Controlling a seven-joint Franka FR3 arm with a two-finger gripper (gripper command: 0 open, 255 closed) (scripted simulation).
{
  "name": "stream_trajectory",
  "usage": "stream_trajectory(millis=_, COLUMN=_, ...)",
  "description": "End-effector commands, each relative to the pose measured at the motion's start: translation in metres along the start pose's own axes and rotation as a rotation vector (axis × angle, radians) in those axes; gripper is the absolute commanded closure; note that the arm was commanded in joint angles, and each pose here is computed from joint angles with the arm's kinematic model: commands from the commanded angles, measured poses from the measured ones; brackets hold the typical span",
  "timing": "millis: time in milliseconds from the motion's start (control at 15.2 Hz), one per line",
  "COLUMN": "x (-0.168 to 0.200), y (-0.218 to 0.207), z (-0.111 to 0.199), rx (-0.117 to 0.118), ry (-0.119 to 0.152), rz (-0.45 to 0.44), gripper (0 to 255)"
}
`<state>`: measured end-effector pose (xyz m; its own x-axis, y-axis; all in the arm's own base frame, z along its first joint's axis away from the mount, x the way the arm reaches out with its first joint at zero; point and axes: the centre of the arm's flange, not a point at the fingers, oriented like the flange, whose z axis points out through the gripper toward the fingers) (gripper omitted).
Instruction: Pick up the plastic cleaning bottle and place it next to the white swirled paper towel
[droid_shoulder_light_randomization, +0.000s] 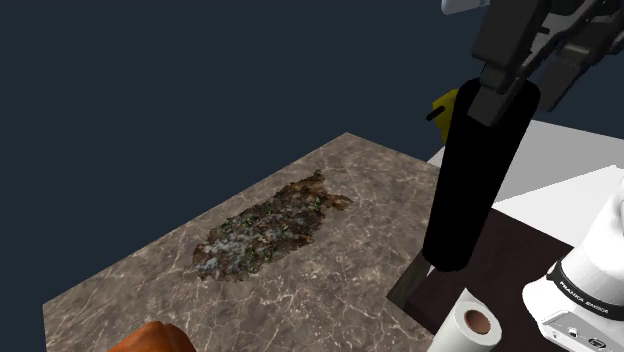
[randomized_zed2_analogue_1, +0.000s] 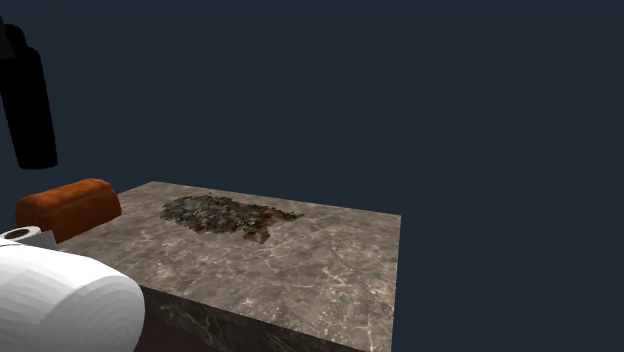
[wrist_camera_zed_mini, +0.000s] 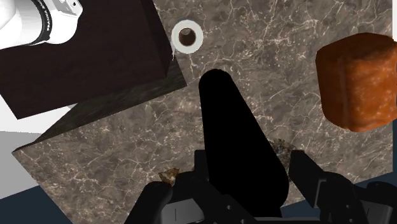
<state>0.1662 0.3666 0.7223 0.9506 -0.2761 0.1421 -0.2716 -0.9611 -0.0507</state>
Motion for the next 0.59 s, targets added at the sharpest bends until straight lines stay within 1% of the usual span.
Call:
stream_trajectory(millis=0, x=-0.021, y=-0.015, z=-0.006, rx=0.0, ry=-0.001, rz=0.002, gripper=255)
stream_trajectory(millis=396, x=-0.085, y=-0.058, z=-0.013, rx=0.0, ry=-0.001, rz=0.002, gripper=255)
stream_trajectory(millis=528, x=-0.087, y=-0.057, z=-0.002, rx=0.0, ry=-0.001, rz=0.002, gripper=255)
